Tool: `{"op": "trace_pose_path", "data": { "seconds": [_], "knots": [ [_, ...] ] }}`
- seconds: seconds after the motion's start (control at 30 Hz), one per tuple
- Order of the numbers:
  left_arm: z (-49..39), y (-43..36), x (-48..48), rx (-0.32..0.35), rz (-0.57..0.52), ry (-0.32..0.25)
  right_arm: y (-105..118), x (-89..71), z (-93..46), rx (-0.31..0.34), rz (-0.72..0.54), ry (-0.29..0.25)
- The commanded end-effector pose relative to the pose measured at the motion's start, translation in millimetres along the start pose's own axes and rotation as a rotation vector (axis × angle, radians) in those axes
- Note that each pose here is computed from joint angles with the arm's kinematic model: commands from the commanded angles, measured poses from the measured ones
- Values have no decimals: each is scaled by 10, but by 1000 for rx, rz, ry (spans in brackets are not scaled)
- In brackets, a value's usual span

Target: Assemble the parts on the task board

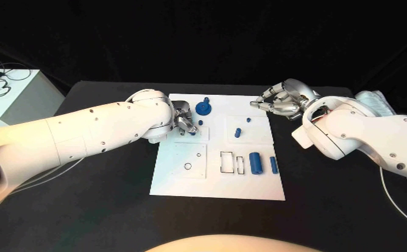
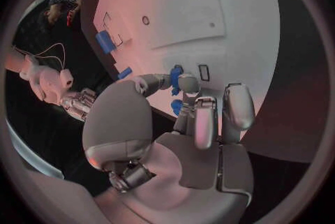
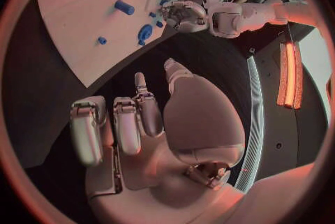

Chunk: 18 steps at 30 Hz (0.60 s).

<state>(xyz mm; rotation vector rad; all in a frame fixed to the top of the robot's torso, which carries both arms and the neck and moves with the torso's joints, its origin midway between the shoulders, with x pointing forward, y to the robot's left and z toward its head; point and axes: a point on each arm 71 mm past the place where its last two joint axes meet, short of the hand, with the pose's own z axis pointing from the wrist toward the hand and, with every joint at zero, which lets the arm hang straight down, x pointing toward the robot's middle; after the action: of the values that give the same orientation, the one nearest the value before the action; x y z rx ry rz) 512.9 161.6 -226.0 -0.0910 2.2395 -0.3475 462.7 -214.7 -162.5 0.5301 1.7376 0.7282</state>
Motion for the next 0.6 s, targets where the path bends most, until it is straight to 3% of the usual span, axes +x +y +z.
{"op": "trace_pose_path", "data": {
  "seconds": [0.03, 0.6],
  "knots": [
    [14, 39, 81, -18, 31, 46, 7, 11, 0, -14, -5, 13],
    [22, 67, 81, -24, 34, 55, 6, 10, 6, -13, -6, 12]
  ]
}}
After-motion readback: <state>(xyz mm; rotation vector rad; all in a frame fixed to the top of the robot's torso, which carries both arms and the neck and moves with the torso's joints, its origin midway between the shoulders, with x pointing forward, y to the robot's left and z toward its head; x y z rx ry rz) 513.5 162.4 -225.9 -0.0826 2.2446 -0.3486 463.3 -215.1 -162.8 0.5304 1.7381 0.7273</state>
